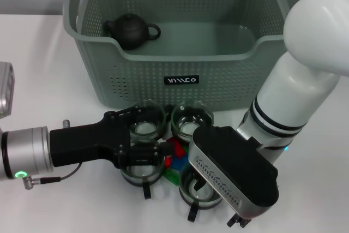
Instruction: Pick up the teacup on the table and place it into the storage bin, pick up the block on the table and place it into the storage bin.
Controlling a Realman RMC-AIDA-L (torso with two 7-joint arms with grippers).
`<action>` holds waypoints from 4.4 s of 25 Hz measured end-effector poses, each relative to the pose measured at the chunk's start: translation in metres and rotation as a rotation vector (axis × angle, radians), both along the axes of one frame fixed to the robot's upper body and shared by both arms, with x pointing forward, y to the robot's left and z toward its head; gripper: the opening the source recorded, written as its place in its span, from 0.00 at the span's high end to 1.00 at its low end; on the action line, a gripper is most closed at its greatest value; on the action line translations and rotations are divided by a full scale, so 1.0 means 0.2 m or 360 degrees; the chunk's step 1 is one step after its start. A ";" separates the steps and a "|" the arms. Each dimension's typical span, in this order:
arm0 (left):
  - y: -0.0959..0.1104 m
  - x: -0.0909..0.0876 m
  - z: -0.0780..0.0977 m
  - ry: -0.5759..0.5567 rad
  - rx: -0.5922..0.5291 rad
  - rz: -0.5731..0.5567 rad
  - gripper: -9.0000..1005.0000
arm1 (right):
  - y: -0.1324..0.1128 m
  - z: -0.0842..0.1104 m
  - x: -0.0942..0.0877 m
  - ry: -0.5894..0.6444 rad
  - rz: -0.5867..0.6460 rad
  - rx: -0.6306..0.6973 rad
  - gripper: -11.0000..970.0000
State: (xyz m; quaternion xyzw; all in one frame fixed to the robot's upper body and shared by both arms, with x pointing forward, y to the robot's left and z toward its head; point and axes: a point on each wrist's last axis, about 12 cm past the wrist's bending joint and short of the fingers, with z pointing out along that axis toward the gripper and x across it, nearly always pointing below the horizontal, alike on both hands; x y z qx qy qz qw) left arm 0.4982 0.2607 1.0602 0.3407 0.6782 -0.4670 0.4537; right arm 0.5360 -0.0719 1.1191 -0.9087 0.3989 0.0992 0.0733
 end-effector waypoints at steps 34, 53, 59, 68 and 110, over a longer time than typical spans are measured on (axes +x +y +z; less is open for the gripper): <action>0.00 0.00 0.00 0.0003 -0.0004 -0.0006 0.09 | -0.01 0.00 -0.01 0.0021 -0.0090 -0.0056 0.71; 0.00 -0.02 -0.01 0.0010 -0.0016 -0.0011 0.09 | -0.03 0.02 -0.02 0.0051 -0.0105 -0.0115 0.93; 0.00 -0.02 -0.01 0.0011 -0.0021 -0.0012 0.09 | -0.04 0.03 -0.02 0.0083 -0.0137 -0.0128 0.93; 0.00 -0.02 0.00 0.0008 -0.0016 -0.0016 0.09 | -0.07 0.08 -0.02 0.0145 -0.0205 -0.0106 0.93; 0.03 -0.02 0.02 -0.0039 0.0011 -0.0054 0.09 | -0.27 0.85 0.31 0.0120 -0.1006 0.0554 0.93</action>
